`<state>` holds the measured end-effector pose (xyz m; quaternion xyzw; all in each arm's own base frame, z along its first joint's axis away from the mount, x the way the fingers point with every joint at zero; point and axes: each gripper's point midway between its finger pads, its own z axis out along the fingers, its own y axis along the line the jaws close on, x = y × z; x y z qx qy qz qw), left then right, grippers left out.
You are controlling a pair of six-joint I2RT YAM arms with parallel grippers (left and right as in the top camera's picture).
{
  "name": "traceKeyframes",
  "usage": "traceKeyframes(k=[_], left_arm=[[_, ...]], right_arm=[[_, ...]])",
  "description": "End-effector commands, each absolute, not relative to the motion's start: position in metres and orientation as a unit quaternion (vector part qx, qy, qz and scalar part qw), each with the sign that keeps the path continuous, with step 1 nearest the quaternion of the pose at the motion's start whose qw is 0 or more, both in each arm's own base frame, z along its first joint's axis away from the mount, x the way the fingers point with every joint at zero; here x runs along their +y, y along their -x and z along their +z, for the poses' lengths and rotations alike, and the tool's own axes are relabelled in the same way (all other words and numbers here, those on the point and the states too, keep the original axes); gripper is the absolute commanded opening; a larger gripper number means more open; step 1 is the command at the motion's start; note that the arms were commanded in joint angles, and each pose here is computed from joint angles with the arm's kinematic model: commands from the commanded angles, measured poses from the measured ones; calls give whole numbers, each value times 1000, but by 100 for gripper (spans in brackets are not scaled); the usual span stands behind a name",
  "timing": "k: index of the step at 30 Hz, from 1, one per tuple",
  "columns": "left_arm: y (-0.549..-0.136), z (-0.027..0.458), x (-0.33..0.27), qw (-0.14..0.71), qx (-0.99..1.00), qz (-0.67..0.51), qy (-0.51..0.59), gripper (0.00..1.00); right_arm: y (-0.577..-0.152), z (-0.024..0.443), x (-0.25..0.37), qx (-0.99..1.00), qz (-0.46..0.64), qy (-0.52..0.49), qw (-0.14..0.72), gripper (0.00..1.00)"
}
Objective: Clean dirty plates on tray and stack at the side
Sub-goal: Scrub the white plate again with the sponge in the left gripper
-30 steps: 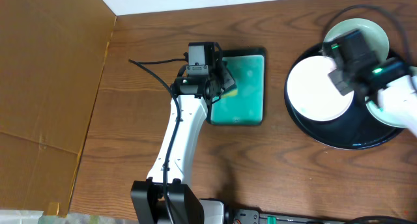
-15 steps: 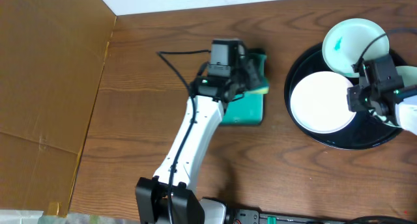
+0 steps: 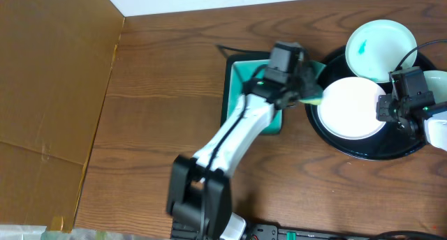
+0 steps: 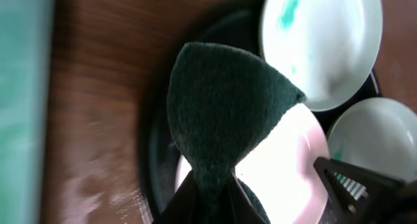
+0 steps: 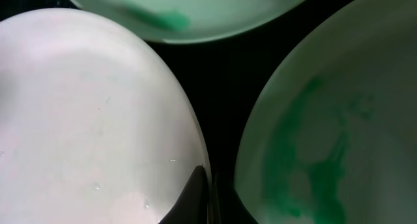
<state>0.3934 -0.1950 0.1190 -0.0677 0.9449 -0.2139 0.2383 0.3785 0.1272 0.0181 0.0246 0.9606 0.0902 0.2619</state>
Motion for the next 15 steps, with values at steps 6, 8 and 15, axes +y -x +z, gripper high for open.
traceKeyframes(k=[6,8,15], left_arm=[[-384,78,-243,204,952,-227,36,7],[-381,71,-246,194,954,-224,38,7],[-360,33,-261,146,968,-205,27,7]], right_arm=[[-379,2,116,963,72,-63,252,1],[-379,-4,116,963,74,-74,248,1],[-384,-6,120,960,85,-83,255,1]])
